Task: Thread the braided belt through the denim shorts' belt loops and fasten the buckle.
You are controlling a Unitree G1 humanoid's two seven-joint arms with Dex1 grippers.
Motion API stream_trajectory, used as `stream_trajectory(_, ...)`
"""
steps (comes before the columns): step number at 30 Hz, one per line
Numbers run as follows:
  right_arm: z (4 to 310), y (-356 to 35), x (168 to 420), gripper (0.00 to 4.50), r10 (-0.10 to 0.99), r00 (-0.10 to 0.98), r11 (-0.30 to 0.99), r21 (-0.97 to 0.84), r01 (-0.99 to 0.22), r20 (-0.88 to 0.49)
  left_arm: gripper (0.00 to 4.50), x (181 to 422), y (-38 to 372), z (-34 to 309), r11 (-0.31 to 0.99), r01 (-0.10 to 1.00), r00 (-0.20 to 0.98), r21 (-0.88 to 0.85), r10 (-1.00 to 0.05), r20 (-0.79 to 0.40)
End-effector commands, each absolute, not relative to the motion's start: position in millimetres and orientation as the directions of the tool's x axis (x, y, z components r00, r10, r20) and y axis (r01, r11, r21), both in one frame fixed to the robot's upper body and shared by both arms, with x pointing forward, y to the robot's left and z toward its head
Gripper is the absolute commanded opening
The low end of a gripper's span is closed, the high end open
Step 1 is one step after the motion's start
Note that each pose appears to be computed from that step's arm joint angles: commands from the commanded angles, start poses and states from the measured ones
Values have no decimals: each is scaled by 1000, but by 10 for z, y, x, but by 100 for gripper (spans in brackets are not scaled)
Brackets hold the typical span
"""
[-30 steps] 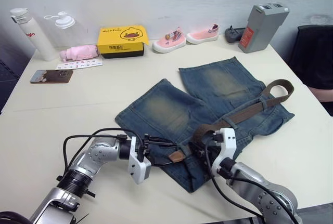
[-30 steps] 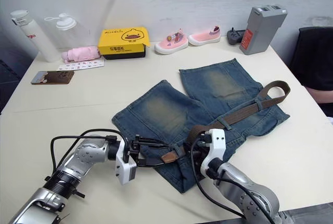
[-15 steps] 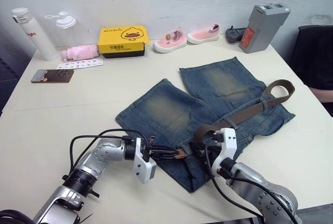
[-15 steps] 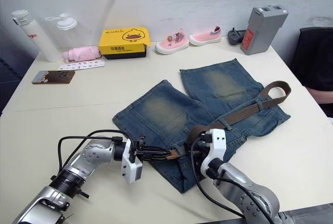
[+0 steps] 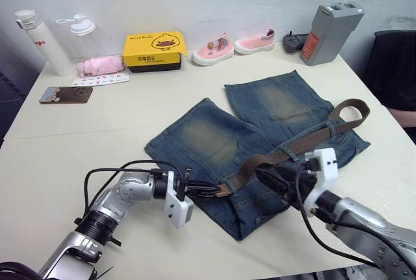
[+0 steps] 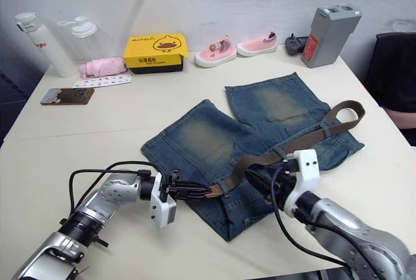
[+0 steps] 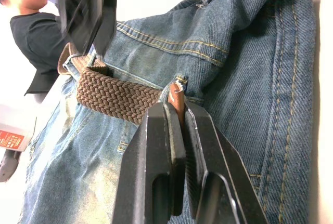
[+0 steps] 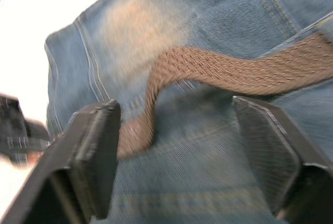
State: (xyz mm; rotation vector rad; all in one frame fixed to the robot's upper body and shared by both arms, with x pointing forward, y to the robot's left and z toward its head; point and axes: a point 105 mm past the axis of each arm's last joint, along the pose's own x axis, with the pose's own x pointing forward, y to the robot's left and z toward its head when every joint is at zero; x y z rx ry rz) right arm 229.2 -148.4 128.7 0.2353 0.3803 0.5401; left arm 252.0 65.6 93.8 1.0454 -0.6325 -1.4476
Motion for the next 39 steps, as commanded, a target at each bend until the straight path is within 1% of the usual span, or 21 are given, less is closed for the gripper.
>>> stream_trajectory(1,1153,-1672,2255,258,475,782,875,123,-468,-403,0,2526,708,1007,-135,481,93,866,-975,-203)
stream_trajectory(2,1069,-1735,2258,220,443,778,885,80,-458,-446,0,2523,719,1007,-134,483,93,865,-975,-203)
stream_trajectory(3,985,-1785,2277,172,410,778,899,66,-433,-476,0,2517,735,1008,-134,485,93,864,-975,-204)
stream_trajectory(6,821,-1832,2307,39,357,771,914,27,-405,-527,0,2503,812,1017,-131,491,99,861,-974,-205)
stream_trajectory(7,789,-1811,2302,12,358,765,913,29,-406,-535,0,2490,877,1025,-131,486,104,864,-973,-206)
stream_trajectory(9,758,-1749,2281,12,376,752,907,47,-419,-541,0,2454,1008,1035,-134,481,110,867,-971,-211)
stream_trajectory(12,769,-1611,2252,12,425,735,890,93,-447,-529,0,2340,1367,941,-214,502,109,838,-945,-307)
stream_trajectory(15,748,-1564,2244,12,433,727,886,103,-452,-533,0,2182,1848,827,-308,551,112,776,-894,-434)
stream_trajectory(16,741,-1555,2241,12,434,726,885,104,-453,-534,0,2147,1949,809,-327,558,111,762,-881,-460)
stream_trajectory(18,725,-1524,2234,12,441,719,882,110,-459,-537,0,2024,2357,739,-411,587,120,697,-808,-578)
stream_trajectory(20,720,-1487,2236,12,449,715,878,118,-463,-536,0,1895,2830,735,-486,635,141,600,-691,-709)
stream_trajectory(22,722,-1449,2242,12,459,712,874,125,-470,-532,0,1838,3191,793,-504,695,173,512,-575,-800)
stream_trajectory(26,712,-1424,2245,12,466,706,870,129,-477,-533,0,1866,3537,911,-479,763,222,434,-436,-872)
stream_trajectory(28,707,-1423,2252,12,467,704,869,127,-479,-535,0,1889,3587,934,-465,774,238,430,-416,-878)
stream_trajectory(29,706,-1423,2259,12,467,704,868,127,-479,-535,0,1914,3565,939,-467,766,244,441,-425,-872)
stream_trajectory(31,705,-1417,2271,0,467,704,868,125,-481,-536,81,1996,3449,938,-464,735,263,495,-477,-839)
stream_trajectory(32,708,-1413,2277,0,468,703,867,125,-482,-535,95,2033,3378,933,-465,717,266,519,-506,-820)
stream_trajectory(33,708,-1413,2280,0,468,702,867,125,-483,-536,150,2074,3311,940,-467,697,271,545,-532,-802)
stream_trajectory(34,708,-1413,2282,0,468,702,867,124,-483,-537,175,2098,3272,946,-469,684,273,559,-546,-792)
stream_trajectory(38,662,-1425,2279,0,463,688,867,124,-483,-559,336,2318,3003,1099,-477,577,295,663,-636,-713)
stream_trajectory(39,654,-1424,2280,0,462,686,867,124,-482,-562,386,2337,2943,1134,-484,553,285,678,-654,-701)
